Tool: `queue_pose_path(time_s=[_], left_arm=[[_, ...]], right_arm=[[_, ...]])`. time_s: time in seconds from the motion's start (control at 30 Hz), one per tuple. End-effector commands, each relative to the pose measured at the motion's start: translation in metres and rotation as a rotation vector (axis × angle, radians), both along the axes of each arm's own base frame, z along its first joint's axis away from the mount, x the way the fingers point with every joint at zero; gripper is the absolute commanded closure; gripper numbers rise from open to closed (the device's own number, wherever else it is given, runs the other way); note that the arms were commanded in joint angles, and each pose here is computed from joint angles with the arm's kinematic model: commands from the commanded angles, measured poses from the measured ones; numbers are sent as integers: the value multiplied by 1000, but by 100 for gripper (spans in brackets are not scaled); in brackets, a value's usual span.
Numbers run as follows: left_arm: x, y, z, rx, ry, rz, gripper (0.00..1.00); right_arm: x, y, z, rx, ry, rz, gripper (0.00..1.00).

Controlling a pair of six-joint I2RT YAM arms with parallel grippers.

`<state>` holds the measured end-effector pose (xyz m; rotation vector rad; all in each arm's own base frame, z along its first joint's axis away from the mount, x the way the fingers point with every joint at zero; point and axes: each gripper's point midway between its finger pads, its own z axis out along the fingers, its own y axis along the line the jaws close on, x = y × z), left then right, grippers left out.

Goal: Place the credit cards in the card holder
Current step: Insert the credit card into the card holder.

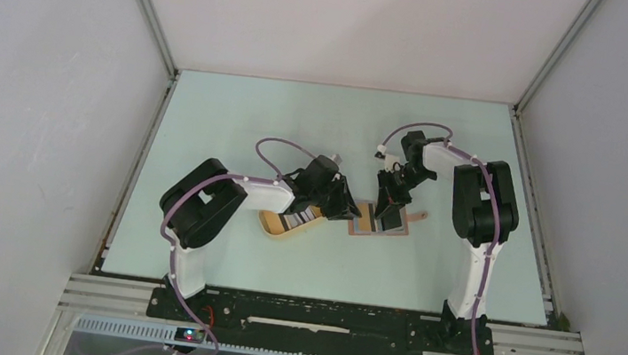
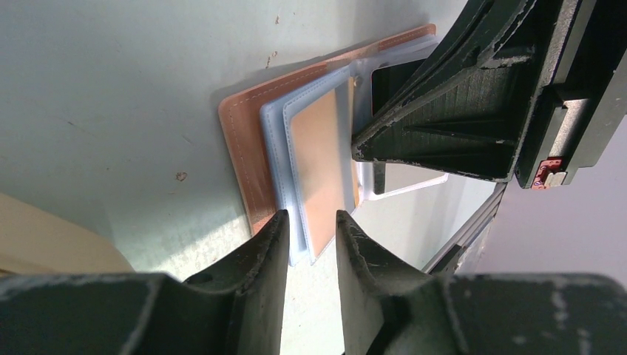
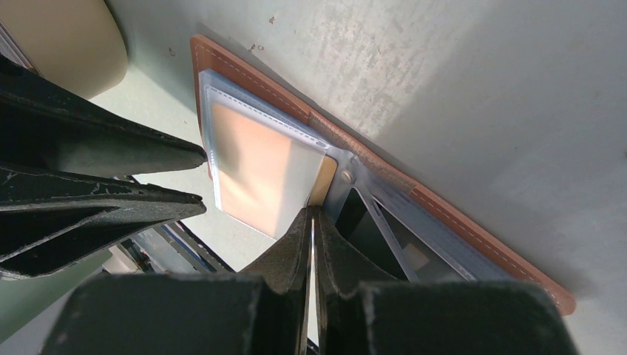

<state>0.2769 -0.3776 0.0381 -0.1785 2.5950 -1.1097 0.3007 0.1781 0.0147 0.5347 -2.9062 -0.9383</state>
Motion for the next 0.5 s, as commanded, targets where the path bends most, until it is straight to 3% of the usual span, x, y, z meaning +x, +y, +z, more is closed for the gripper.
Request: queue_pose_path(time_s=[0.0,0.47], left_arm=[[10,-7,21,-44,-49,6,66],[12,2,25,-12,-74,34,68]], right_arm=[[3,-5,-13,-53,-6,13,89],[3,-5,-13,-51,-5,13,89]])
